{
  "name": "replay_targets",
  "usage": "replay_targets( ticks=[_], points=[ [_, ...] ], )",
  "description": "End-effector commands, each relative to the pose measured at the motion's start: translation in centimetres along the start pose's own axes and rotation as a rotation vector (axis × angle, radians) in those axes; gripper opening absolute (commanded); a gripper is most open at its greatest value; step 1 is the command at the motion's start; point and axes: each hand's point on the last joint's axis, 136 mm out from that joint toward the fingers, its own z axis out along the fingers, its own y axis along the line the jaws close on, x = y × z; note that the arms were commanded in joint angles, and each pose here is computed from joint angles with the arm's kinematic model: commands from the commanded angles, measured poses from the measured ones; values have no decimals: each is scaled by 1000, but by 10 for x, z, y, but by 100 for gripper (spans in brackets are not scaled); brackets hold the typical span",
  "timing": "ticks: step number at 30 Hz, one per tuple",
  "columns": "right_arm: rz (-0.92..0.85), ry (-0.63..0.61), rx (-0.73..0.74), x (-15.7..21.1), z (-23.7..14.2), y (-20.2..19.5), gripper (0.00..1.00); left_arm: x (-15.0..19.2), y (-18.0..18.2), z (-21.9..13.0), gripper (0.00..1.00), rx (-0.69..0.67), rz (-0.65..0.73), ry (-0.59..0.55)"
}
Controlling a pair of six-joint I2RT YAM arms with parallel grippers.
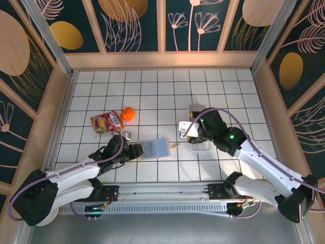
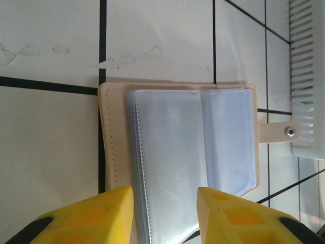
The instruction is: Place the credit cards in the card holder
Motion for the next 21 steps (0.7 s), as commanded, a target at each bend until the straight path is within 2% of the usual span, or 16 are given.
replay_targets(
  ticks=[1, 2, 3, 6, 16, 21],
  points=[
    [-178, 173, -75, 44, 9, 20, 84, -4, -17, 2, 37, 55, 50, 0],
    [-182, 191, -92, 49, 14, 23, 85, -4, -15, 3, 37, 49, 51, 3],
    [-191, 209, -108, 54, 18, 27, 91, -4, -14, 3, 37, 45, 54, 4],
    [-208, 281, -102, 71, 35, 27, 94, -2, -10, 6, 37, 32, 61, 11],
    [-251, 324, -59, 88, 72, 14, 94, 3, -13, 8, 36, 70, 92, 22],
    [-211, 295, -85, 90, 82, 15, 93, 3, -4, 10, 34, 28, 107, 23]
  ],
)
